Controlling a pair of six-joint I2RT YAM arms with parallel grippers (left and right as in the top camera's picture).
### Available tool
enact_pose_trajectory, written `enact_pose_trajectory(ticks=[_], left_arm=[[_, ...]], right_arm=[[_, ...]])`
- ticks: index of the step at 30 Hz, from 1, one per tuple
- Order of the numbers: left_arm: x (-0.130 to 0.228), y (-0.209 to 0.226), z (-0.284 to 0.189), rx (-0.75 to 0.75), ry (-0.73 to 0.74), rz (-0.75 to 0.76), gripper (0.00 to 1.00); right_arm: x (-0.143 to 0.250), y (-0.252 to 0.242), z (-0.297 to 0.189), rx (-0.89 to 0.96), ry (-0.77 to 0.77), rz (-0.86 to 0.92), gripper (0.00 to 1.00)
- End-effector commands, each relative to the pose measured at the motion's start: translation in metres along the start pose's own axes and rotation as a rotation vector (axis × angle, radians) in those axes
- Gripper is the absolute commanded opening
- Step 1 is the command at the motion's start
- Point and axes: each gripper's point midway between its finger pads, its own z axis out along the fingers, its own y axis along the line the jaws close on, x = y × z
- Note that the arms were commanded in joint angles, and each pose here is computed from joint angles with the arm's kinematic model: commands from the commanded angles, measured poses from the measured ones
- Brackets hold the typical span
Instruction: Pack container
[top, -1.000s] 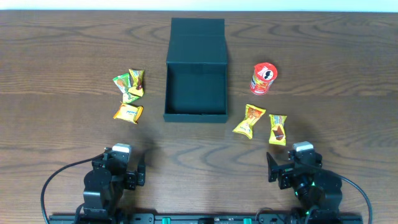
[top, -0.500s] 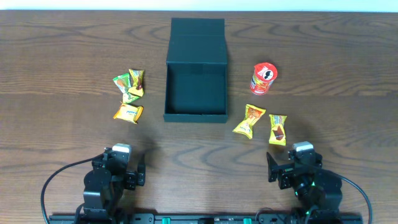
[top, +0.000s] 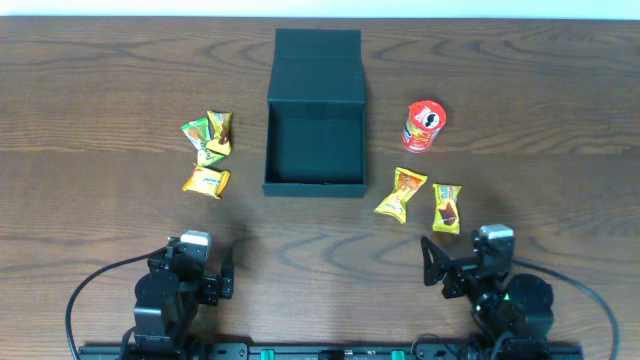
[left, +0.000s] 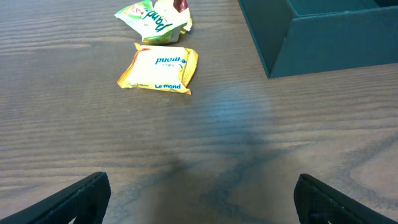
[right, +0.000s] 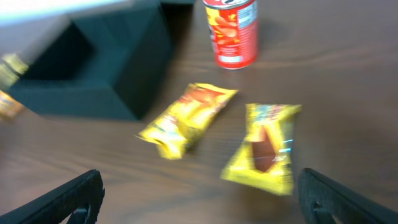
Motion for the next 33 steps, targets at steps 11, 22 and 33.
enact_pose_trajectory(ticks=[11,22,33], left_arm=[[0.001,-0.003,0.0,0.016,-0.001,0.008,0.95],[0.001,-0.003,0.0,0.016,-0.001,0.008,0.95],[0.001,-0.003,0.0,0.016,-0.001,0.008,0.95]], right_arm=[[-0.005,0.042,-0.005,-0.236,0.072,0.614,0.99],[-0.073,0.07,0.006,-0.399,-0.069,0.363,0.94],[-0.163,0.041,0.08,-0.088,0.156,0.082,0.93]])
